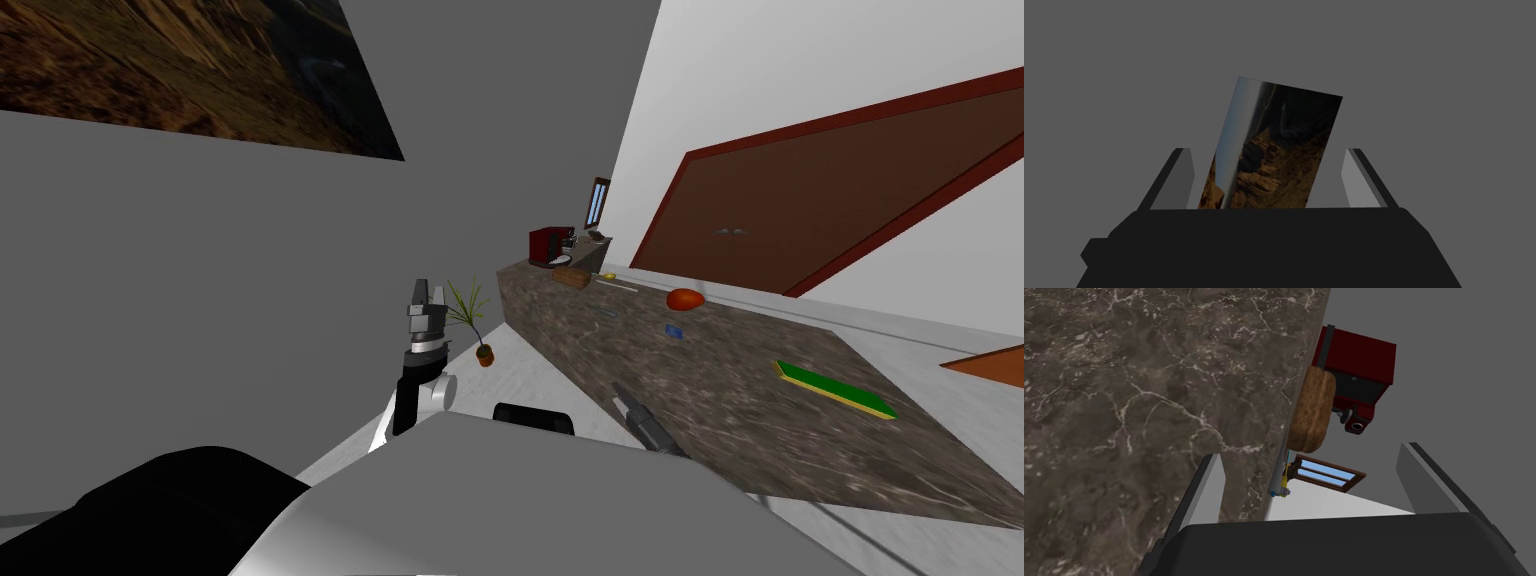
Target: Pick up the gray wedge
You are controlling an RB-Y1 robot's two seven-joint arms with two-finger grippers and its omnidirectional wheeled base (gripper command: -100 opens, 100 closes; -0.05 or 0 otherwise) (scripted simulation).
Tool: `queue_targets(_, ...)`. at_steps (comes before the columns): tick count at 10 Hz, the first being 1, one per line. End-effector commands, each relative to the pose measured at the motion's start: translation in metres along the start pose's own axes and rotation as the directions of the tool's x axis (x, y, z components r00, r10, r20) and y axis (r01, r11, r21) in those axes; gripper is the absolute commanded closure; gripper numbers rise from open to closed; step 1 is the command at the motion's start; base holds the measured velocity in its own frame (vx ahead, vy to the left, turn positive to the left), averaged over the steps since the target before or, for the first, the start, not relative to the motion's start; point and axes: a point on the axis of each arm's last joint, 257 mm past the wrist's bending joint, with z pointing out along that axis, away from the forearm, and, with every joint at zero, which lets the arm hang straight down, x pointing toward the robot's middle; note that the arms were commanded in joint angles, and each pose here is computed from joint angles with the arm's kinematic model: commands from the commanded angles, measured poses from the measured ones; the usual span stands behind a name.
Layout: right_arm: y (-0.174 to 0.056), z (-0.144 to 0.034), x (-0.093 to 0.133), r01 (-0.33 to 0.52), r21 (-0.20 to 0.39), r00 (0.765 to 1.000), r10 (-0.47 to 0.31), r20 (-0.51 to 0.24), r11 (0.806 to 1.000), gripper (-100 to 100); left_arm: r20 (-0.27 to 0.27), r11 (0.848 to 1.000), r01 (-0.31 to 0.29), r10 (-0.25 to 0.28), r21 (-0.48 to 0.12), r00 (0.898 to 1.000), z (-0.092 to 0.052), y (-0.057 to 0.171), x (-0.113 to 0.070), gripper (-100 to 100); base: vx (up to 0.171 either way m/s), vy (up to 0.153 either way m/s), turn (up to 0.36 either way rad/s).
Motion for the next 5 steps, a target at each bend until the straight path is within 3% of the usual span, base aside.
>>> queue_targets(1, -0.019, -0.010, 0.007, 0.024, 0.046, 0.999, -0.022, -0.037, 0.999, -100, 0.000, 1.000, 0.000, 0.000, 0.000, 1.000, 0.000, 0.000, 0.000, 0, -0.002, 0.091, 0.015)
queue_targets(2, -0.043, -0.031, 0.018, 0.047, 0.108, 0.995, -0.037, -0.088, 0.993, -100, 0.000, 1.000, 0.000, 0.000, 0.000, 1.000, 0.000, 0.000, 0.000, 0, 0.023, 0.114, 0.040)
queue_targets(3, -0.050, -0.036, 0.016, 0.059, 0.126, 0.994, -0.047, -0.098, 0.990, -100, 0.000, 1.000, 0.000, 0.000, 0.000, 1.000, 0.000, 0.000, 0.000, 0, 0.015, 0.095, 0.024)
queue_targets(4, -0.075, -0.060, 0.027, 0.080, 0.190, 0.988, -0.053, -0.145, 0.978, -100, 0.000, 1.000, 0.000, 0.000, 0.000, 1.000, 0.000, 0.000, 0.000, 0, 0.030, 0.107, 0.068)
queue_targets(5, -0.080, -0.065, 0.023, 0.099, 0.202, 0.985, -0.067, -0.161, 0.974, -100, 0.000, 1.000, 0.000, 0.000, 0.000, 1.000, 0.000, 0.000, 0.000, 0, 0.031, 0.102, 0.025)
